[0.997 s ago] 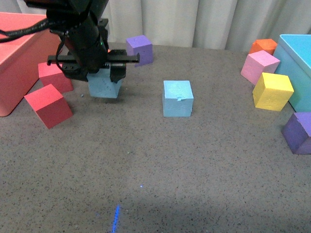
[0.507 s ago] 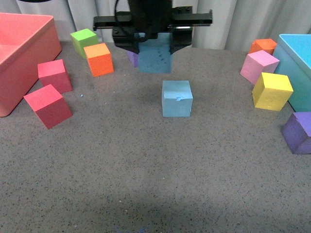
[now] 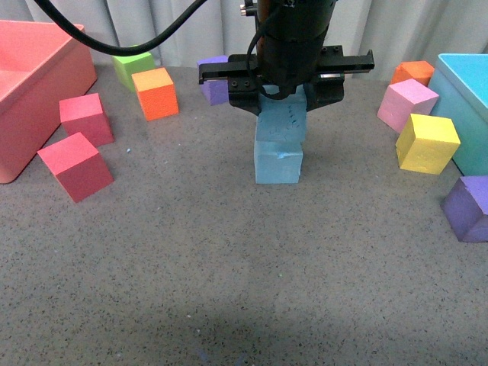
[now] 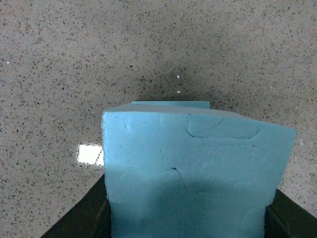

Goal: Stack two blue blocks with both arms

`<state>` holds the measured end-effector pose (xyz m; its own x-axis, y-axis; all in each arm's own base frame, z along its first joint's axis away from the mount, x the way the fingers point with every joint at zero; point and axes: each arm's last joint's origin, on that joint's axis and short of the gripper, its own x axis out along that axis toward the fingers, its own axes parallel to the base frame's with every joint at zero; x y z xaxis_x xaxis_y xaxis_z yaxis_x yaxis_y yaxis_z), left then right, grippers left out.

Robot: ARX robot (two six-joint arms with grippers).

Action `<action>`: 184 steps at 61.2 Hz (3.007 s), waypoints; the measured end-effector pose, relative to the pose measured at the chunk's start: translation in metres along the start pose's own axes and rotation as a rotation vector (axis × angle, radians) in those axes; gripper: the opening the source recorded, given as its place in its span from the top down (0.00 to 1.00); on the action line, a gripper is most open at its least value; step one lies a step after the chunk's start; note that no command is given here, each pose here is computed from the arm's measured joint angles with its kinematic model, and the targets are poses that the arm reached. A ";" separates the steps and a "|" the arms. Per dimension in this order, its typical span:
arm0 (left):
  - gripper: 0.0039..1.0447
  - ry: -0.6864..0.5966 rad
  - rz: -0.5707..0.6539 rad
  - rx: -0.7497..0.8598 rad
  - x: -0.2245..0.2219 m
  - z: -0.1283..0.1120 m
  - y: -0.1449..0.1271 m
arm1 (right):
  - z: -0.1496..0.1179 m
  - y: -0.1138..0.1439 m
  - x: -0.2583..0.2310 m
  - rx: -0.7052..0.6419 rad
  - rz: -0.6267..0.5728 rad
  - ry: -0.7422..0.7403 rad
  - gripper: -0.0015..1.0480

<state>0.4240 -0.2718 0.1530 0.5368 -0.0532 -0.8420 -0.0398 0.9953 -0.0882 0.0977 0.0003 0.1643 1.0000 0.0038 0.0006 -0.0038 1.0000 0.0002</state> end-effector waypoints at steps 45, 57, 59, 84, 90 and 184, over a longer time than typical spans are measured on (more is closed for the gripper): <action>0.39 0.031 -0.010 -0.022 0.021 -0.005 -0.008 | 0.000 0.000 0.000 0.000 0.000 0.000 0.09; 0.10 0.029 -0.012 -0.016 0.019 -0.005 -0.008 | 0.000 0.000 0.000 0.000 0.000 0.000 0.09; 0.05 0.030 -0.013 -0.011 0.018 -0.006 -0.008 | 0.000 0.000 0.000 0.000 0.000 0.000 0.09; 0.06 0.001 -0.178 -0.036 -0.036 0.002 -0.001 | 0.000 0.000 0.000 0.000 0.000 0.000 0.09; 0.19 -0.355 -0.070 0.037 -0.037 -0.002 0.011 | 0.000 0.000 0.000 0.000 0.000 0.000 0.09; 0.97 -1.007 0.004 0.094 -0.179 -0.209 0.280 | 0.000 0.000 0.000 0.000 0.000 0.001 0.09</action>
<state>0.1406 -0.0003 0.1673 1.0000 0.0000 0.0021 0.0000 1.0000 -0.0071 0.0977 0.0003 0.1643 1.0000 0.0038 -0.0002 -0.0038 1.0000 0.0002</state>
